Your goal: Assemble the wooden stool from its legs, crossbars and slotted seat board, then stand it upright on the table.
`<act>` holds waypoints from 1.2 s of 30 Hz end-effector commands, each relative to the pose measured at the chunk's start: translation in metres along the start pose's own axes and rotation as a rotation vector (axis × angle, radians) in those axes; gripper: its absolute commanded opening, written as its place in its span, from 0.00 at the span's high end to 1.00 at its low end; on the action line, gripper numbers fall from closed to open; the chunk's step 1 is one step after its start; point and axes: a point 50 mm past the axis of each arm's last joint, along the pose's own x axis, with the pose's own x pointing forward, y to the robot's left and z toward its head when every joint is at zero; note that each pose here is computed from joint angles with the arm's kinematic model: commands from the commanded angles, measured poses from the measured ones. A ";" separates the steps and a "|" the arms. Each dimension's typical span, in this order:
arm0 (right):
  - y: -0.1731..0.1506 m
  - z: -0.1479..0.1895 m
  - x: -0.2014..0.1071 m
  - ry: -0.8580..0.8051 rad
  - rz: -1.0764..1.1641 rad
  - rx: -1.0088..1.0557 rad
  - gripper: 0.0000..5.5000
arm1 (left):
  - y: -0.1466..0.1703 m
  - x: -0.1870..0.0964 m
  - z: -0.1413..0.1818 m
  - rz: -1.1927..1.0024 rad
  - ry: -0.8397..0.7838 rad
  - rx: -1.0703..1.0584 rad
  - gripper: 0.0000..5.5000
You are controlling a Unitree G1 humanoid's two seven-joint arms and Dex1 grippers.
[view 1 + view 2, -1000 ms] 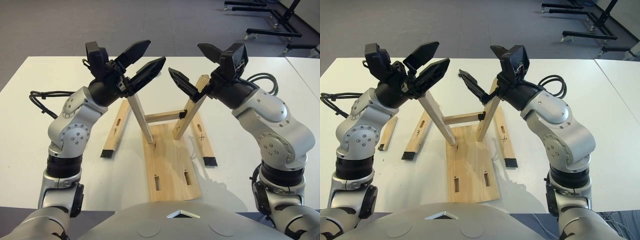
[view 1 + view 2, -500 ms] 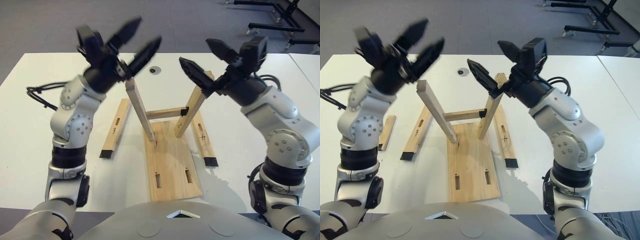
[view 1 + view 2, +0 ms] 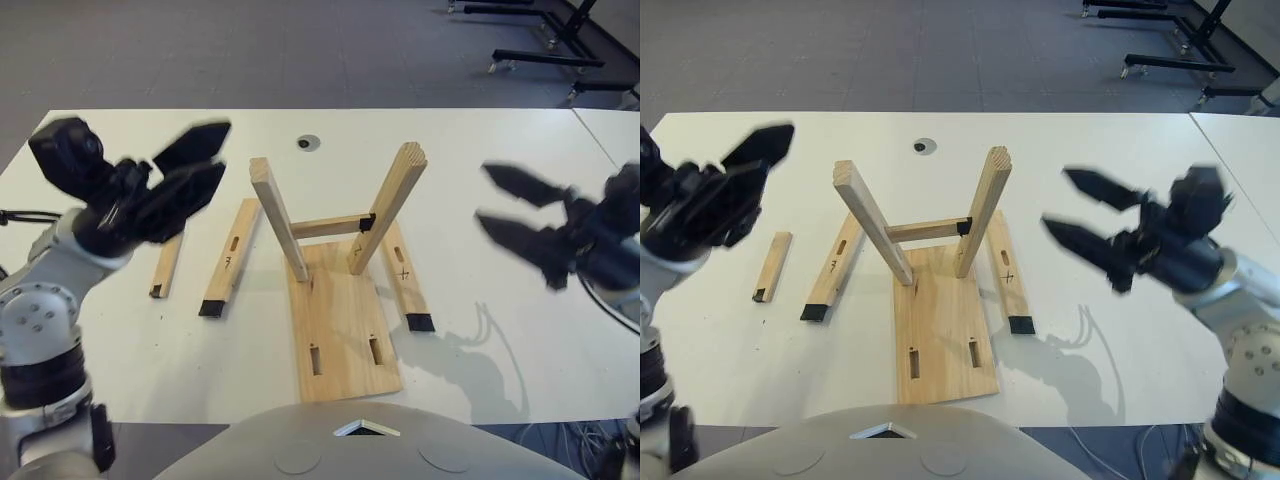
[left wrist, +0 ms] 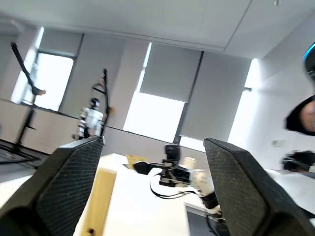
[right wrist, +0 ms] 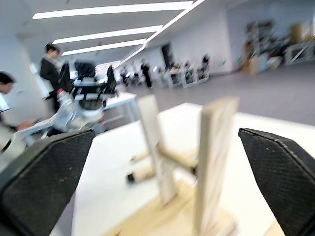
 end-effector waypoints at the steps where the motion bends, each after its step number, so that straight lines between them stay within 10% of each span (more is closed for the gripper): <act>1: -0.005 -0.031 0.013 0.179 0.083 0.052 0.03 | 0.011 0.001 -0.033 0.075 0.161 -0.179 0.33; 9: -0.043 -0.069 0.061 0.435 0.260 0.069 0.03 | 0.057 0.013 -0.078 0.168 0.299 -0.339 0.33; 21: -0.075 -0.067 0.091 0.327 0.173 0.020 0.03 | 0.092 0.008 -0.060 0.242 0.343 -0.129 0.33; 36: -0.029 -0.032 0.059 0.156 0.245 0.058 0.03 | 0.076 -0.006 -0.036 0.254 0.221 0.021 0.33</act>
